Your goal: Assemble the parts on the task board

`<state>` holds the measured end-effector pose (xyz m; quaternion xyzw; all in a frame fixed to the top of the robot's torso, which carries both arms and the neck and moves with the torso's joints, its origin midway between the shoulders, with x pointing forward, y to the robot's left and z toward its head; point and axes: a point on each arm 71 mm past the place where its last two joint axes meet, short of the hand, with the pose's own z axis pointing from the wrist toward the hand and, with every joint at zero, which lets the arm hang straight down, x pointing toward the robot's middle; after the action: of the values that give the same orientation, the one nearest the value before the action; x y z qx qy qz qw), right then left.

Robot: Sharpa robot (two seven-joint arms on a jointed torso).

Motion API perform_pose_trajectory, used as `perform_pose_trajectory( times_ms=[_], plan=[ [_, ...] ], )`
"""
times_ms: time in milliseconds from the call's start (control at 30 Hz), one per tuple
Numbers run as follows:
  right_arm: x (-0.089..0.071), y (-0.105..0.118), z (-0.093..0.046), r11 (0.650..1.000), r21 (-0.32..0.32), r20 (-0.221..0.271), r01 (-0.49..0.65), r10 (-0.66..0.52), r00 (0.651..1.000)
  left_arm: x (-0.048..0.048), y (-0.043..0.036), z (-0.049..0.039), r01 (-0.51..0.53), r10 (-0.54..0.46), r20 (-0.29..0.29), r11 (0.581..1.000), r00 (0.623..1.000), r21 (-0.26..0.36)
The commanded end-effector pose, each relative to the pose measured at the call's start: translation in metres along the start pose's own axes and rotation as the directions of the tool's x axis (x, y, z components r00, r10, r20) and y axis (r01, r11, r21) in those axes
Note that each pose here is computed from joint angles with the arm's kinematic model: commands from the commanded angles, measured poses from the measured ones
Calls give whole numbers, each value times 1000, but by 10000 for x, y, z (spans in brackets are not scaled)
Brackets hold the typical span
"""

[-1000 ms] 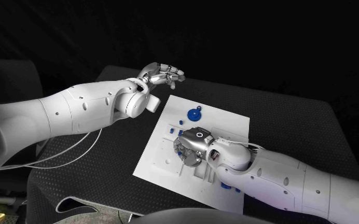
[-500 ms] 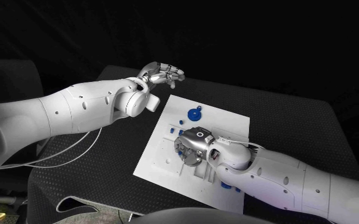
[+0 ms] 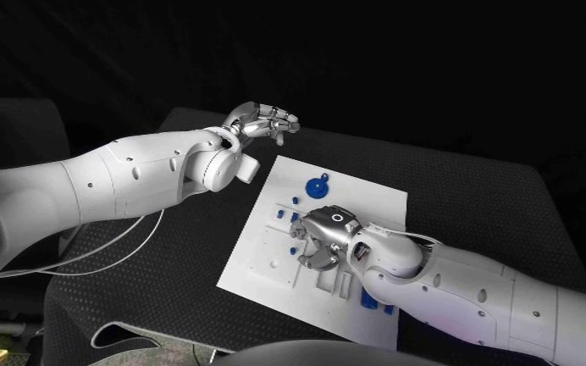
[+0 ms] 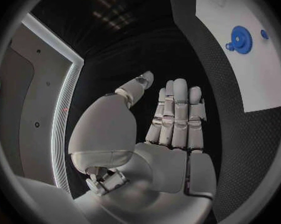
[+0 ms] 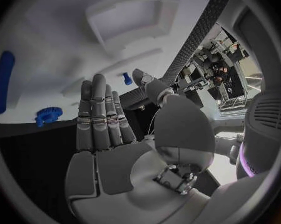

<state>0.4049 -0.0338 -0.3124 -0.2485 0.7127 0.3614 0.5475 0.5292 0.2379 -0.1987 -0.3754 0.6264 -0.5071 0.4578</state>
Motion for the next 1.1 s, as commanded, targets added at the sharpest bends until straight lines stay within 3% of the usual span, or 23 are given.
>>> perform_pose_trajectory(
  times_ms=[33,233,400,533,800,967,1100],
  plan=[
    [-128,-27,-60,1000,10,66,-29,28,997,8,-16,0,9,-9,-13,1000,1000,6],
    [-464,-149,-225,995,9,131,-104,101,986,0,-13,6,8,-8,-12,1000,1000,7],
    [-742,-353,-419,986,18,130,-164,160,978,-31,-6,4,7,-7,-7,1000,1000,6],
    [-893,-569,-620,986,63,88,-156,150,985,-46,-3,4,6,-6,-4,1000,1000,7],
    [-776,-882,-851,983,178,-37,-35,42,998,-37,-3,10,-1,1,-6,1000,1000,7],
    [-697,-916,-932,981,192,-59,-4,16,998,-17,-14,19,-38,38,-18,999,999,22],
    [-625,-868,-916,984,178,-73,12,1,997,-14,-16,19,-33,33,-20,999,999,24]
  ],
)
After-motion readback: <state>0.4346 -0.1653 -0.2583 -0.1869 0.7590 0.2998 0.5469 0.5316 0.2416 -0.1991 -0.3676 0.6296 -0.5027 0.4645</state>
